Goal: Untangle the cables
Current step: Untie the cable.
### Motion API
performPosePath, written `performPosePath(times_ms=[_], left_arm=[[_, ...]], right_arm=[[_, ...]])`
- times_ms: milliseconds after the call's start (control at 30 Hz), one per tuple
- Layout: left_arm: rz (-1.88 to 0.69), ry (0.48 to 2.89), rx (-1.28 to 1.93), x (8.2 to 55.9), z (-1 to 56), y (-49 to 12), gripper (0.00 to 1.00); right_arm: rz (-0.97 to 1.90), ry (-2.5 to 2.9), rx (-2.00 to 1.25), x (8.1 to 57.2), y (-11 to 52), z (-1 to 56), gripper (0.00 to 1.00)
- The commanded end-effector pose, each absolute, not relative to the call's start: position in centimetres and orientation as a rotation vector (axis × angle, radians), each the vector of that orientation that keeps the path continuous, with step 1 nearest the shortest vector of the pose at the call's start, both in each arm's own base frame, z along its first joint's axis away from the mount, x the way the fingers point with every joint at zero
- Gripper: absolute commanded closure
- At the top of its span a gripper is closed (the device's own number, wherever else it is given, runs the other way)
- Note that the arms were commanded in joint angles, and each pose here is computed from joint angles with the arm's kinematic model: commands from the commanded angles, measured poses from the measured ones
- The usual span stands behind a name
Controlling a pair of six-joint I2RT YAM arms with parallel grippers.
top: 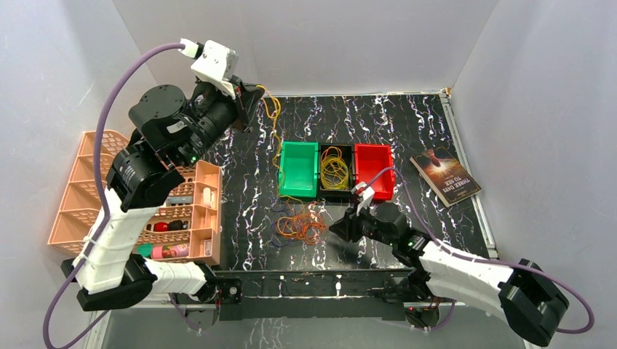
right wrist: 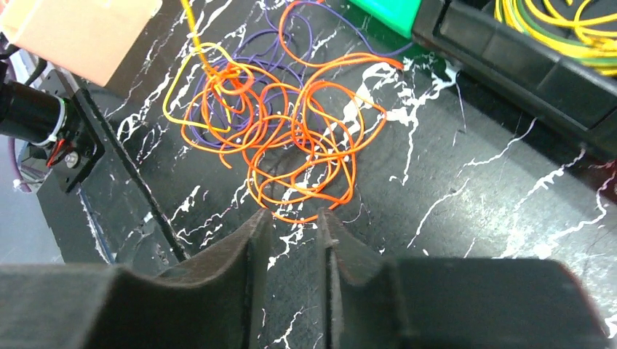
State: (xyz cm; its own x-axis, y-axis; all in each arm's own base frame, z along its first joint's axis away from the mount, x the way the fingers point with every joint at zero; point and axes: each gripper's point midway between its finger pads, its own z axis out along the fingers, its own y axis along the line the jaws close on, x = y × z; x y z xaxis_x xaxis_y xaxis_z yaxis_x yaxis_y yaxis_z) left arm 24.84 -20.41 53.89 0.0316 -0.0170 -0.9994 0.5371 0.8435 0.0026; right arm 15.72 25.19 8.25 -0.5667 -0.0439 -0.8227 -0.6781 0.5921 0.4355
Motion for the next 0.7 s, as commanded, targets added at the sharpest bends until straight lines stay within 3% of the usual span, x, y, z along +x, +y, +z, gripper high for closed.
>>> performPosePath(times_ms=[0, 267, 433, 667], left_arm=[[-0.418, 1.430, 0.434, 24.3, 56.2, -19.2, 1.00], [-0.475, 1.412, 0.477, 24.0, 56.6, -20.6, 1.00], [-0.514, 1.389, 0.486, 23.7, 57.4, -21.1, 1.00], [-0.544, 1.363, 0.496, 23.5, 58.5, -21.6, 1.00]], right_arm=[[1.018, 1.910, -0.614, 15.3, 25.3, 10.0, 0.57], [1.094, 1.535, -0.618, 16.9, 27.4, 19.9, 0.25], [1.138, 1.343, -0.760, 17.7, 31.1, 24.8, 0.24], [1.174, 1.332, -0.840, 20.2, 35.6, 24.5, 0.21]])
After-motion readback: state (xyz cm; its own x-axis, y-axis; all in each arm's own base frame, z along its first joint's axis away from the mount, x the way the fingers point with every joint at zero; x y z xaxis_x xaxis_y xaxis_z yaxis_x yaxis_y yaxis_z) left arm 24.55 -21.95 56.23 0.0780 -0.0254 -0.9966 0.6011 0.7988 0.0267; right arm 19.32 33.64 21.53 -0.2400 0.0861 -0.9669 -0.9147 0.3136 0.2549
